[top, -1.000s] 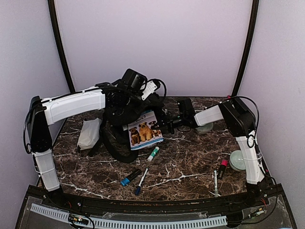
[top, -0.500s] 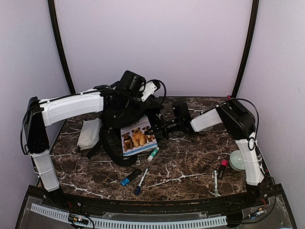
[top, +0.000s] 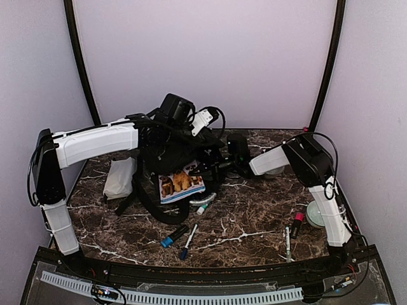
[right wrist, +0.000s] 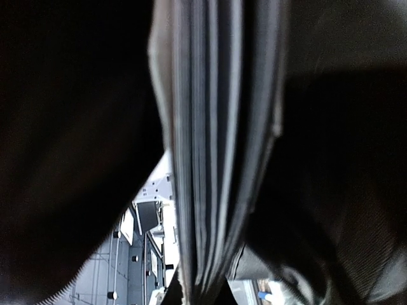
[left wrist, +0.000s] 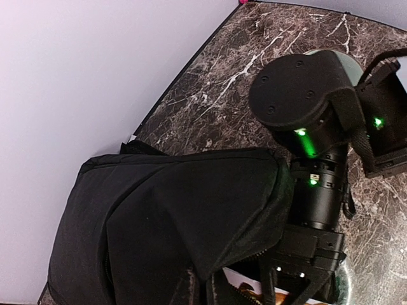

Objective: Pack the student bag
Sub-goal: Place the book in the largest pocket of the bag.

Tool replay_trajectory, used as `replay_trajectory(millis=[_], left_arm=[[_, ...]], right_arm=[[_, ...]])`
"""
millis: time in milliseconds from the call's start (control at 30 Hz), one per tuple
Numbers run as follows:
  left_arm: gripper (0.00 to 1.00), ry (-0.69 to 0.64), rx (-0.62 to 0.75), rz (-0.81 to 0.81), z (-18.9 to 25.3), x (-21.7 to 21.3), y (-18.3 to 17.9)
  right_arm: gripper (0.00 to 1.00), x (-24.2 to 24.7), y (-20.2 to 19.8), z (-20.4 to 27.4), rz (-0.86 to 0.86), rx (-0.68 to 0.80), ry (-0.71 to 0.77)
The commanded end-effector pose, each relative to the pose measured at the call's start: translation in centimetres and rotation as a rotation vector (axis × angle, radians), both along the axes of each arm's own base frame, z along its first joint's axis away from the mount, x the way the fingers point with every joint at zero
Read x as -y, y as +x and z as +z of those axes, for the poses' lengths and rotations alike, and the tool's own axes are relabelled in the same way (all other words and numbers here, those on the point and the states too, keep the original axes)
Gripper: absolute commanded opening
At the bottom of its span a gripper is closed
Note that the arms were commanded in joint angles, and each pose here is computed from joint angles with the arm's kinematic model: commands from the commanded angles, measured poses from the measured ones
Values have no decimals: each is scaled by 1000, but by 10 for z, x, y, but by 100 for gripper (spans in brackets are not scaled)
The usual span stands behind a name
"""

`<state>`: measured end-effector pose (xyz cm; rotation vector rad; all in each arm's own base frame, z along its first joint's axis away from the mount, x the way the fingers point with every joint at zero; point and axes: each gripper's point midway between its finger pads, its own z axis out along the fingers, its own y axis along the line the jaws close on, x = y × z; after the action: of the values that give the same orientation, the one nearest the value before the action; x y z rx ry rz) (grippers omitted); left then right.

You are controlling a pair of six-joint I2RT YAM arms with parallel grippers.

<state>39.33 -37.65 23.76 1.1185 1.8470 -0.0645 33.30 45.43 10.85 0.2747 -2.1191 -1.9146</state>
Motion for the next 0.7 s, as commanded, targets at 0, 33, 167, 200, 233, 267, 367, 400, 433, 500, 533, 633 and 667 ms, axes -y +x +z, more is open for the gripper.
replay_trajectory(millis=[0,33,167,200,233,267,367,400,433,500,533,633,667], left_arm=[[0,-177,99,-107,72,21,-23],[0,-177,95,-104,70,19,-24],[0,-170,91,-88,62,14,-25],[0,-164,95,-78,61,12,-25],[0,-159,98,-68,60,10,-24],[0,-152,105,-57,60,7,-23],[0,-132,129,-25,56,-1,-20],[0,-120,137,-5,54,-4,-17],[0,-106,146,15,53,-7,-15],[0,-88,159,49,51,-13,-10],[0,-82,163,63,51,-15,-9],[0,-85,166,90,52,-21,-6],[0,-96,168,93,54,-23,-6]], right_arm=[[0,1,28,-13,-60,54,-41],[3,4,32,-22,-70,51,-66],[15,10,36,-53,-92,72,-171],[20,12,37,-60,-104,97,-216],[27,15,37,-64,-110,132,-254],[32,16,37,-64,-111,169,-273],[41,20,32,-57,-97,243,-301],[44,20,29,-52,-93,265,-303],[45,21,27,-48,-88,289,-305],[47,26,19,-39,-76,331,-316],[48,29,14,-33,-73,360,-319],[49,45,1,-21,-79,447,-352],[49,50,-3,-17,-83,475,-364]])
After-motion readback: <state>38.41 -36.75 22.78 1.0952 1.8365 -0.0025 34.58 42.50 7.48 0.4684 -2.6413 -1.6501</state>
